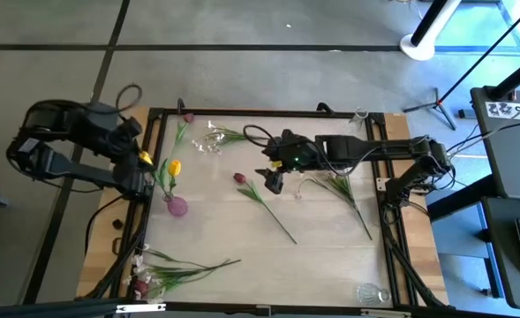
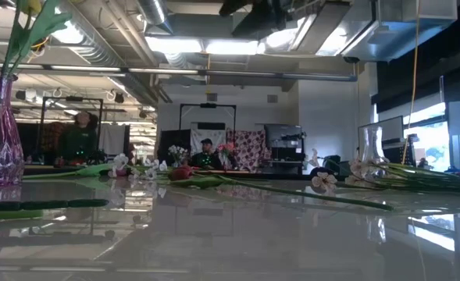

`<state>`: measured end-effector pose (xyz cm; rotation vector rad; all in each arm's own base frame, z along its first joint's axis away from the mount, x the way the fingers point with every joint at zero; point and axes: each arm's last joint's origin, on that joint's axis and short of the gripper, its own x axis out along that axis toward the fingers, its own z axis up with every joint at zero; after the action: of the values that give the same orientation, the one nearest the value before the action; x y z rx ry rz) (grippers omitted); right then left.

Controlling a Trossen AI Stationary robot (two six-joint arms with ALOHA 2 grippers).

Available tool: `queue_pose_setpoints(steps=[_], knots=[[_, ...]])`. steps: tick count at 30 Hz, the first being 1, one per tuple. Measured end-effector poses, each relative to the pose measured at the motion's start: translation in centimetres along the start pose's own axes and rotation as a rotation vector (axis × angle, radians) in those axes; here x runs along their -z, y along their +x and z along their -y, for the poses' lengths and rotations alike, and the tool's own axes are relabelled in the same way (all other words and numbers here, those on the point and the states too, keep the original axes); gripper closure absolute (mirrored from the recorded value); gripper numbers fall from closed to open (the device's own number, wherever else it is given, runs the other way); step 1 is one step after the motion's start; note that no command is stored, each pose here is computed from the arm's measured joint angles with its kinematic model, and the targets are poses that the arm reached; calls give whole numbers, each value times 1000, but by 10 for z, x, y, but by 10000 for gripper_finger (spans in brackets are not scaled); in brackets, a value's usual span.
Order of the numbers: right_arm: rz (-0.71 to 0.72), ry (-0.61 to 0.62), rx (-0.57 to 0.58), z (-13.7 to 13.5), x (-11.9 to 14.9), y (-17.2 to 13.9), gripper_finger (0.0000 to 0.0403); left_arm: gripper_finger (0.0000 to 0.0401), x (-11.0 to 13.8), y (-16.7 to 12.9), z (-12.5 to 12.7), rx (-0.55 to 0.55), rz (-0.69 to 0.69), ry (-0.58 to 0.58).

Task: Sort flowers into vase by color
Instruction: Put the yellow tulip into the purple flower vase, then put the bottom red tulip into the bottom transparent flower vase

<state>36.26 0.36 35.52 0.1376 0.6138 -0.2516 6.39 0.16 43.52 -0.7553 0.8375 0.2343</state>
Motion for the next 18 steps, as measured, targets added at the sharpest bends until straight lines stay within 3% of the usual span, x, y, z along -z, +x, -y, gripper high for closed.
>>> queue_pose_setpoints(steps=[4, 9, 18], knots=[[-24, -21, 0, 0, 2, 0, 97, 208, 3, 15, -4, -22, -101, -61], [-36, -22, -45, -1, 3, 2, 97, 179, 1, 22, -4, -36, -121, -35], [-38, -5, -62, -5, 5, 20, 97, 171, -6, 10, -1, -92, 33, 64]])
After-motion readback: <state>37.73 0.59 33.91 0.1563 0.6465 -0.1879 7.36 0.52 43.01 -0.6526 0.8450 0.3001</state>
